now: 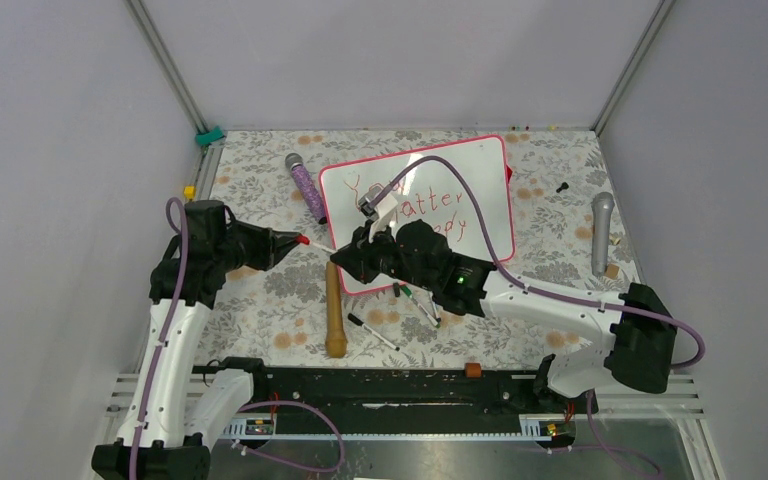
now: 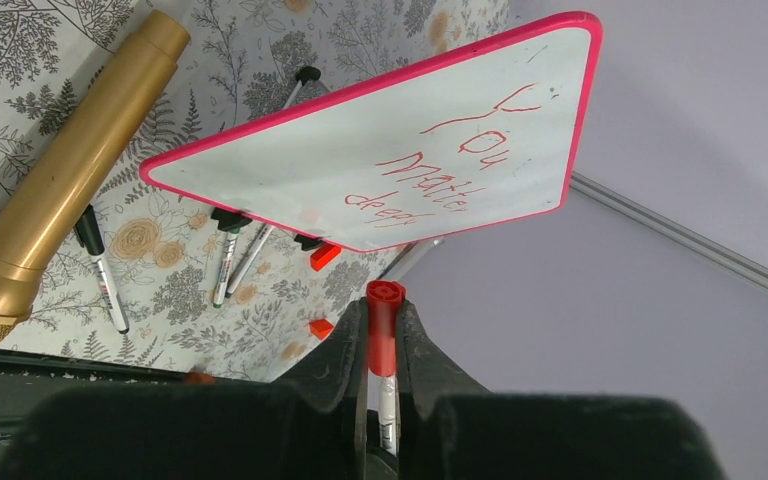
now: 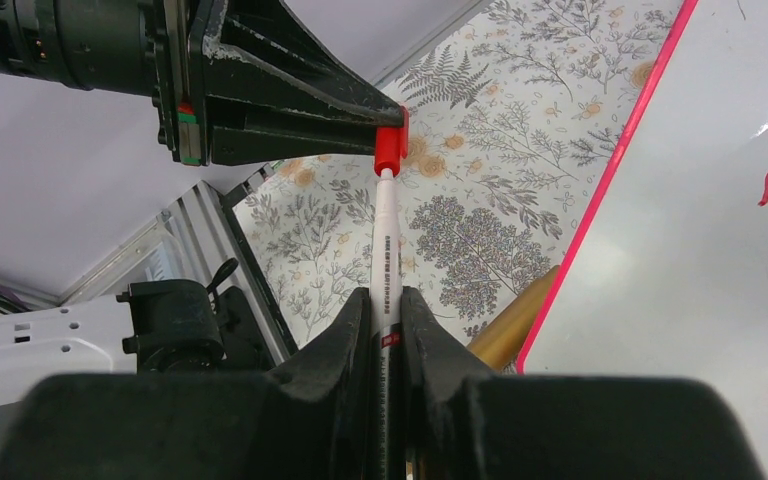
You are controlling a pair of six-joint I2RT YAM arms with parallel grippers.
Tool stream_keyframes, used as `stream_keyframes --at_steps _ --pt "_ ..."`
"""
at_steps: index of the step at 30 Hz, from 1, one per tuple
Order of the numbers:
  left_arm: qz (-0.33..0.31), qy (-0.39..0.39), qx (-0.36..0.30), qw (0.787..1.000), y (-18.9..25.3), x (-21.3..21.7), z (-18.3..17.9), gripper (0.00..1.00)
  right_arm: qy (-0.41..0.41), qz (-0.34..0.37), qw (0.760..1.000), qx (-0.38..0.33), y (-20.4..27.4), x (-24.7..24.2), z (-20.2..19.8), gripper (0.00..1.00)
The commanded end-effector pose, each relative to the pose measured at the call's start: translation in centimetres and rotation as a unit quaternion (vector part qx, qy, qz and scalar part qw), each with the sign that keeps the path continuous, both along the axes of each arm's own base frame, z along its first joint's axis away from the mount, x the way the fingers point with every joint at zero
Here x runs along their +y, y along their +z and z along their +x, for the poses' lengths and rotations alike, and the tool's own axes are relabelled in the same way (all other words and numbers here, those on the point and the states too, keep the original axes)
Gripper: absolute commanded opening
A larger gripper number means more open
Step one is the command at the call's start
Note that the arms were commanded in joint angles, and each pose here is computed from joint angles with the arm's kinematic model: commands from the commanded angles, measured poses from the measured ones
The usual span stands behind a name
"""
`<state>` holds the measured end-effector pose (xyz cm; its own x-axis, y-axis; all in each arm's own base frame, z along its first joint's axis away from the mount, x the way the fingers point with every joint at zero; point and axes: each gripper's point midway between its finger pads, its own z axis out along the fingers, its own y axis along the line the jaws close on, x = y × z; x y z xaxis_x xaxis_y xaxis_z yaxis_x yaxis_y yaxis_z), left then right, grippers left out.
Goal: Write a sentence on the whiteboard
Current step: Close the whiteboard marker at the center of the board.
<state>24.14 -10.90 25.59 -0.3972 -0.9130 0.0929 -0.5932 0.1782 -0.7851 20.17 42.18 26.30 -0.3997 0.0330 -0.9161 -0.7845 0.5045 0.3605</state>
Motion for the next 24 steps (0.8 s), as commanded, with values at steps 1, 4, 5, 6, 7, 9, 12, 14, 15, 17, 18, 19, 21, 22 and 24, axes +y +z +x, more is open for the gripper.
stream_keyframes --at_steps 1,4,5,6,7,9,12,14,15,17,18,19,21,22,24 --pt "-0.029 -0.006 -0.014 0.999 1.1 -0.8 -0.2 0.0 -0.003 0.035 0.999 -0.02 2.9 1.0 0.3 0.0" --pt "-0.03 -0.008 -0.014 0.999 1.1 -0.9 -0.2 0.0 -0.002 0.031 0.999 -0.017 2.6 1.2 0.4 0.0" --pt "-0.031 -0.009 -0.013 0.999 1.1 -0.9 -0.2 0.0 -0.003 0.031 0.999 -0.017 2.5 1.3 0.5 0.0" --pt "-0.032 -0.01 -0.012 0.999 1.1 -1.0 -0.2 0.0 -0.004 0.031 0.999 -0.016 2.5 1.3 0.5 0.0" --pt "-0.032 -0.012 -0.012 0.999 1.1 -1.0 -0.3 0.0 -0.004 0.029 0.999 -0.016 2.4 1.4 0.6 0.0" --pt "-0.035 -0.013 -0.011 0.999 1.1 -1.2 -0.4 0.0 -0.007 0.029 0.999 -0.016 2.3 1.5 0.8 0.0" --pt "-0.043 -0.017 -0.009 0.999 1.1 -1.9 -0.6 0.0 -0.021 0.034 0.999 -0.018 2.3 2.0 1.5 0.0" --pt "-0.057 -0.019 -0.015 0.998 1.2 -2.6 -0.6 0.0 -0.027 0.044 0.998 -0.024 2.1 2.7 2.0 0.0" --pt "-0.064 -0.019 -0.018 0.998 1.3 -3.0 -0.6 0.0 -0.035 0.051 0.998 -0.03 2.2 3.0 2.3 0.0" --pt "-0.067 -0.018 -0.02 0.997 1.3 -3.4 -0.5 0.0 -0.053 0.053 0.996 -0.042 2.2 3.4 2.9 0.0" --pt "-0.066 -0.02 -0.02 0.997 1.3 -3.6 -0.6 0.0 -0.06 0.05 0.996 -0.048 2.4 3.6 3.1 0.0" --pt "-0.064 -0.022 -0.018 0.998 1.3 -3.8 -0.6 0.0 -0.064 0.045 0.995 -0.055 2.4 3.9 3.2 0.0" --pt "-0.062 -0.028 -0.016 0.998 1.2 -4.4 -0.8 0.0 -0.065 0.035 0.995 -0.061 2.3 4.5 3.4 0.0" --pt "-0.061 -0.032 -0.016 0.997 1.2 -4.8 -0.8 0.0 -0.067 0.032 0.995 -0.062 2.2 4.7 3.5 0.0" --pt "-0.061 -0.04 -0.015 0.997 1.0 -5.9 -1.0 0.0 -0.067 0.028 0.995 -0.064 2.1 5.0 3.7 0.0"
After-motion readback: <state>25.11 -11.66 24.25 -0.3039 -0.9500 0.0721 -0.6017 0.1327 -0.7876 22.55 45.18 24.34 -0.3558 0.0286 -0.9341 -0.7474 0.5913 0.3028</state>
